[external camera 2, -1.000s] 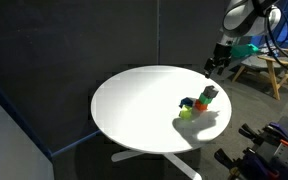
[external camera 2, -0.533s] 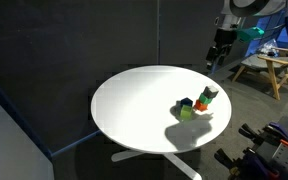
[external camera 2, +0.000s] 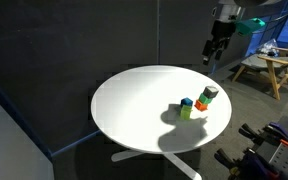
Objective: Put the grey block on top of the green block
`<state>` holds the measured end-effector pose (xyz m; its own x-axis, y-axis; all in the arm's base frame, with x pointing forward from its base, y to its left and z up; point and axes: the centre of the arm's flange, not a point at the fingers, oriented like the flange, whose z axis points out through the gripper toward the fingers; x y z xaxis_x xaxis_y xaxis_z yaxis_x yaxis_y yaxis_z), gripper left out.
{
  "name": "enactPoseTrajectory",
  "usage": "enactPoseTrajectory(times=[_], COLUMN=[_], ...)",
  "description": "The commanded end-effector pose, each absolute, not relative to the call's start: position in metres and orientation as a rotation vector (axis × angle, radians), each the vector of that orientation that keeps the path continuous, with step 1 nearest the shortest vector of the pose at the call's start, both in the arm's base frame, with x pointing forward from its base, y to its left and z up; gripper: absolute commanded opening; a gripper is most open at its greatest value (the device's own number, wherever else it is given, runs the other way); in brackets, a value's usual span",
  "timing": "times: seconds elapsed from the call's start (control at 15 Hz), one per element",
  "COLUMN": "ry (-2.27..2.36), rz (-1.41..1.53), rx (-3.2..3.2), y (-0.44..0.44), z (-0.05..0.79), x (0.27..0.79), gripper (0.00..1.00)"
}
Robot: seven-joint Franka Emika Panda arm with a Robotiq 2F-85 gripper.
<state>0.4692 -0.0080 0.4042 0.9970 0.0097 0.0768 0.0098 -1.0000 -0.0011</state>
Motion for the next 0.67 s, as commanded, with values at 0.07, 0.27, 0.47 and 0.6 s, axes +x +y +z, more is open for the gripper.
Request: enactPoseTrajectory(times=[0.07, 0.27, 0.47, 0.6], ry=[0.094, 0.128, 0.102, 0.069], rz=[-0.154, -0.180, -0.184, -0.169], rx=[-3.109, -3.090, -3.075, -3.086], y=[0.012, 0.017, 0.018, 0.017], z=[0.431, 0.443, 0.456, 0.464], x=[0.462, 0.456, 0.446, 0.439], gripper=[1.00, 1.00, 1.00, 1.00])
